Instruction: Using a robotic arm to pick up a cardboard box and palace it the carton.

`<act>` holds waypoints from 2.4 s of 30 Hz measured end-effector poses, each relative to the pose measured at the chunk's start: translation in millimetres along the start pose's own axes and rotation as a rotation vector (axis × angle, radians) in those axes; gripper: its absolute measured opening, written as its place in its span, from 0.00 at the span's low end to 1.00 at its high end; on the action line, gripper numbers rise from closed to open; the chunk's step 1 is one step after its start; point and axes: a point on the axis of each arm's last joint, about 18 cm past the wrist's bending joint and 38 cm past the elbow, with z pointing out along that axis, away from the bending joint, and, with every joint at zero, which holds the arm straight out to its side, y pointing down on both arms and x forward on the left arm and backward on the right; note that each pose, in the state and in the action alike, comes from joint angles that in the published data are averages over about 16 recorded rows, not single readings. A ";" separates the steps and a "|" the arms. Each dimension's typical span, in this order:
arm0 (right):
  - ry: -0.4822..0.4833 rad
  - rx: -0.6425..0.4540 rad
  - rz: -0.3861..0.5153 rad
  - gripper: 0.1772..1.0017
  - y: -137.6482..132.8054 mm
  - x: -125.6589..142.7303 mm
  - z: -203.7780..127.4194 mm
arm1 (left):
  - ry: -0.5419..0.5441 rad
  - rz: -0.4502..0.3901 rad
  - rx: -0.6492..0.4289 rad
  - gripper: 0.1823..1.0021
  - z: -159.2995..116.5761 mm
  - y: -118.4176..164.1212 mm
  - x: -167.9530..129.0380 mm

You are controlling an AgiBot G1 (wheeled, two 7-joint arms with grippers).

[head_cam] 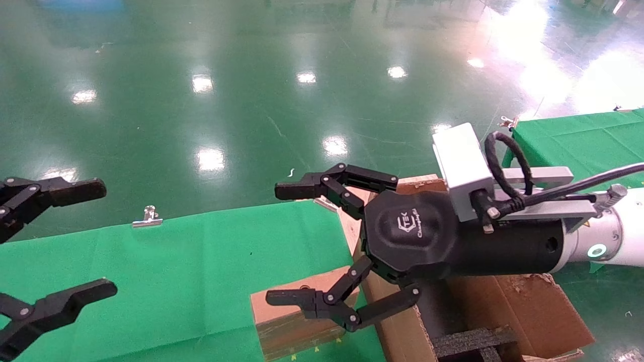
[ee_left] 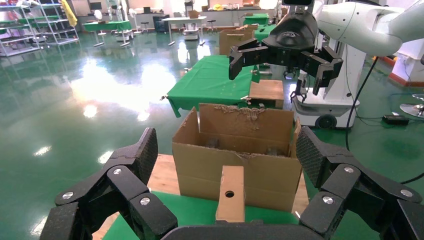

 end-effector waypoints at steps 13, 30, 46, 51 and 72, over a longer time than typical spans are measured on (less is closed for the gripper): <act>-0.006 -0.078 0.007 1.00 10.7 3.9 5.2 | 0.000 0.000 0.000 0.95 0.0 0.0 0.0; -0.047 -0.476 0.013 1.00 72.0 36.3 33.5 | 0.000 0.000 0.000 0.65 0.0 0.0 0.0; -0.146 -0.742 -0.068 1.00 111.9 64.3 66.2 | 0.000 0.000 0.000 0.20 0.0 0.0 0.0; -0.188 -0.817 -0.119 1.00 115.4 71.6 76.9 | 0.000 0.000 0.000 0.11 0.0 0.0 0.0; -0.269 -0.914 -0.207 0.98 115.3 83.1 97.7 | 0.000 0.000 0.000 0.05 -0.1 0.0 -0.1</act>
